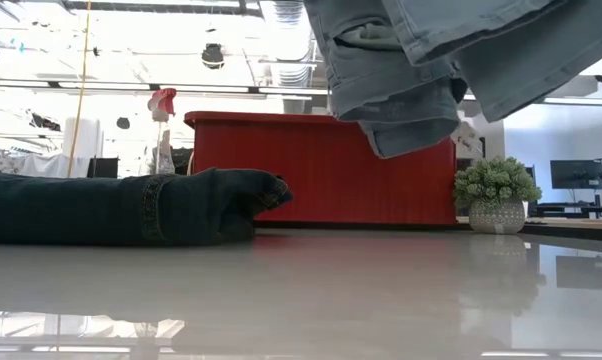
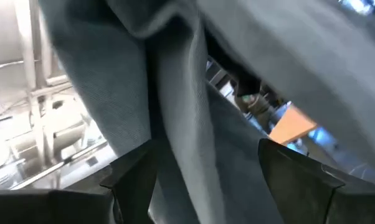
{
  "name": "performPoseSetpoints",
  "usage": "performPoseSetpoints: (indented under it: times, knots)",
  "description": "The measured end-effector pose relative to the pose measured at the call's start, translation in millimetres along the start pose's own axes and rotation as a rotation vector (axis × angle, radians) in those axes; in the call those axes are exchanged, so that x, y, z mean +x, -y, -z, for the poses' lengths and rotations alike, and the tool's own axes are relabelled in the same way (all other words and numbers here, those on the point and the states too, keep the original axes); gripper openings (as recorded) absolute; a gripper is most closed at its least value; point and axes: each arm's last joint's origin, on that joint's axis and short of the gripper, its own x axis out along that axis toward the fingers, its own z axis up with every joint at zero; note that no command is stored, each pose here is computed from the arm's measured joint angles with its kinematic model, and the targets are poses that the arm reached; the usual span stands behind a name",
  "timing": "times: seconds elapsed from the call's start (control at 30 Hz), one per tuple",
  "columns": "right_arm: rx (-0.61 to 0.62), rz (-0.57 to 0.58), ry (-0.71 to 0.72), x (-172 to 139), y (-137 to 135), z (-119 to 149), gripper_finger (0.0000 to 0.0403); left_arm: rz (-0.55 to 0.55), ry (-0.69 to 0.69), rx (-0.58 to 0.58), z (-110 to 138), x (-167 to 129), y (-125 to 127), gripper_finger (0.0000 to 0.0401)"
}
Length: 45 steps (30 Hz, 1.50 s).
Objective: Fold Laundry from Bin
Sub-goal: Fold the light blue pants
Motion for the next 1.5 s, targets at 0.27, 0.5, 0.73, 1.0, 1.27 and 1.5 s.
performPoseSetpoints:
  times: [0.27,0.5,0.73,1.0,1.27,1.5]
  knots:
    - [0.002,-0.019,-0.020,5,-2,7,0.0031,0.023,0.103,0.035,-9,6,-1,0.0265]
    - [-0.008,-0.011,-0.015,7,-1,10,0.0031,0.050,0.197,0.001,-25,21,-19,0.0265]
    - [-0.014,0.011,-0.010,10,0,16,0.0031,0.103,0.190,0.073,-33,41,-14,0.0265]
    - [-0.015,-0.005,-0.013,13,-2,20,0.0031,0.032,0.165,0.097,-38,46,-17,0.0251]
    - [-0.020,-0.012,-0.016,15,-3,22,0.0031,-0.031,0.180,0.109,-46,47,-29,0.0046]
    - [0.027,-0.029,-0.080,10,-5,16,0.0031,-0.059,0.172,0.112,-61,36,-46,0.0003]
